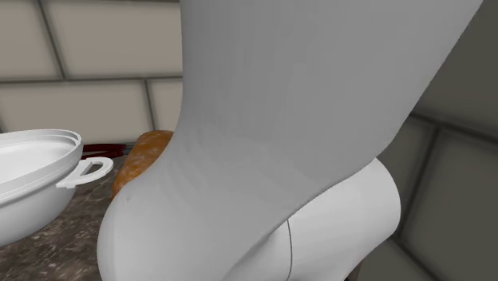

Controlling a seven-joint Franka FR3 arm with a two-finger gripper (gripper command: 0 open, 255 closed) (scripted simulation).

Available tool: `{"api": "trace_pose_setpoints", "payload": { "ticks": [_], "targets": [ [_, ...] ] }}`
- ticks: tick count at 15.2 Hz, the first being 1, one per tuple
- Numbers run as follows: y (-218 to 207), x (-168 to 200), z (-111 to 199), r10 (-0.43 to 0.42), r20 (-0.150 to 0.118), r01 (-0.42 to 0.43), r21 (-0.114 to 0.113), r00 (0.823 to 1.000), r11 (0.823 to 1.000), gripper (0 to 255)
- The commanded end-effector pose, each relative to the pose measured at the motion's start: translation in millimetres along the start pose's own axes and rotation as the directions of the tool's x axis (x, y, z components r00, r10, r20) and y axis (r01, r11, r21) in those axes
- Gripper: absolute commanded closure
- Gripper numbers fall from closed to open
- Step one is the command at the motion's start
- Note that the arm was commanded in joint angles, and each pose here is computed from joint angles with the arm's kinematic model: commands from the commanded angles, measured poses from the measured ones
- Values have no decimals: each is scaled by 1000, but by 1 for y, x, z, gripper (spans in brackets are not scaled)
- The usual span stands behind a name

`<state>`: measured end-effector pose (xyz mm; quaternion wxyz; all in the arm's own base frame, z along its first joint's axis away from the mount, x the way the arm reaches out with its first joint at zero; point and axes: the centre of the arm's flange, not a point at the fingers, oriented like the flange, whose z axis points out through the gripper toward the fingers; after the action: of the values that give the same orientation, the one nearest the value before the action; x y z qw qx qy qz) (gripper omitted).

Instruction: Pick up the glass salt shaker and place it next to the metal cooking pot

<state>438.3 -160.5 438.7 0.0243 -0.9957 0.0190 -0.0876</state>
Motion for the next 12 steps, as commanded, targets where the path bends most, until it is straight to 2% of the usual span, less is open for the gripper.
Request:
{"api": "trace_pose_setpoints", "payload": {
  "ticks": [1,7,12],
  "targets": [
    [17,10,18,7,-19,-7,15,1000,1000,0],
    [68,45,69,29,-69,-25,64,997,998,0],
    [70,49,93,31,-72,-26,66,997,997,0]
  ]
}}
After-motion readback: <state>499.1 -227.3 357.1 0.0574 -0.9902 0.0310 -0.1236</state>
